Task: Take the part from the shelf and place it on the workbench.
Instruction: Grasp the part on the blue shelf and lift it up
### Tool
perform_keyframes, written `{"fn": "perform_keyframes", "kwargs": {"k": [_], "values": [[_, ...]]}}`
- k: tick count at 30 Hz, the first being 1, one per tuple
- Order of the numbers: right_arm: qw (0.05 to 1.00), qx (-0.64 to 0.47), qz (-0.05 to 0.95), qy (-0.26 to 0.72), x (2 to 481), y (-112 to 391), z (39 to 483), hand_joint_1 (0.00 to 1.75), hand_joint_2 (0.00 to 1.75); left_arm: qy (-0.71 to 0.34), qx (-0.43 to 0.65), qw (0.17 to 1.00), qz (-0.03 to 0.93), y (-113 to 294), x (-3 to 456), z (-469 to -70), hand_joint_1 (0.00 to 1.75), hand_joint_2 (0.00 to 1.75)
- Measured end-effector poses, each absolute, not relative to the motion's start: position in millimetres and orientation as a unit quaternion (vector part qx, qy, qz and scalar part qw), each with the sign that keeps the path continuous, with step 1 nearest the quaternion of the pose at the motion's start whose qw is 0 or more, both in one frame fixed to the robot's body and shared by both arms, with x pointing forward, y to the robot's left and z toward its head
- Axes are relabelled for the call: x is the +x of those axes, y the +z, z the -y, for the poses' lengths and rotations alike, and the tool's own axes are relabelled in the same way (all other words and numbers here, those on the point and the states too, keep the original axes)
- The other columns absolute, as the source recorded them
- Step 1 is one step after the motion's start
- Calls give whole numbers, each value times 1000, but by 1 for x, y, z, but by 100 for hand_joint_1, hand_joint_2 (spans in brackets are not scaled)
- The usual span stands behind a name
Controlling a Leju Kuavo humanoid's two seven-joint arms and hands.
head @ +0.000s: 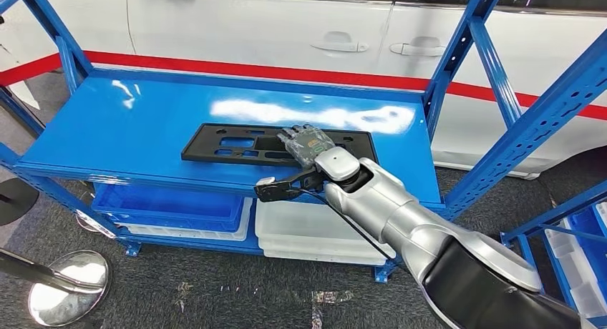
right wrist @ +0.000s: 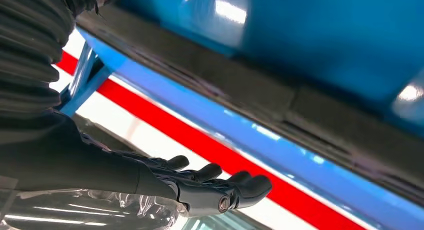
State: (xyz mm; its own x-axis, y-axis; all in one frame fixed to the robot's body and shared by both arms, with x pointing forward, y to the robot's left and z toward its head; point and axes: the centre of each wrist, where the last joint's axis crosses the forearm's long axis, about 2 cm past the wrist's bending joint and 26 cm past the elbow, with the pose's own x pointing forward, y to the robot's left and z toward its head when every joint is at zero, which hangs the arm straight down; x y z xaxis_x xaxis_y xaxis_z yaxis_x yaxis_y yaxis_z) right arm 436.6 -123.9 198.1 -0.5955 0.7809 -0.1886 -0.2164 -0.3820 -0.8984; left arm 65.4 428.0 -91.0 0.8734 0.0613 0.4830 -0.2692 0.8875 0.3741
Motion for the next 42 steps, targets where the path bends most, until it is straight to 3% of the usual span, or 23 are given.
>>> {"fn": "perform_keyframes", "kwargs": {"k": [10, 14, 22, 36, 40, 42], "values": [[324, -314, 446, 773, 436, 194, 128, 3, 175, 87, 225, 940, 242, -91, 68, -428, 0, 0], [328, -308, 441, 776, 432, 186, 129, 163, 175, 87, 226, 940, 240, -91, 65, -428, 0, 0], [329, -308, 434, 780, 432, 183, 132, 175, 175, 87, 225, 940, 243, -92, 66, -423, 0, 0], [354, -287, 432, 778, 435, 185, 137, 175, 175, 86, 235, 936, 247, -92, 67, -425, 0, 0], [353, -287, 436, 776, 435, 185, 137, 175, 175, 88, 231, 937, 249, -92, 67, -424, 0, 175], [353, -287, 438, 776, 435, 185, 137, 175, 175, 89, 229, 937, 249, -92, 66, -425, 0, 175]]}}
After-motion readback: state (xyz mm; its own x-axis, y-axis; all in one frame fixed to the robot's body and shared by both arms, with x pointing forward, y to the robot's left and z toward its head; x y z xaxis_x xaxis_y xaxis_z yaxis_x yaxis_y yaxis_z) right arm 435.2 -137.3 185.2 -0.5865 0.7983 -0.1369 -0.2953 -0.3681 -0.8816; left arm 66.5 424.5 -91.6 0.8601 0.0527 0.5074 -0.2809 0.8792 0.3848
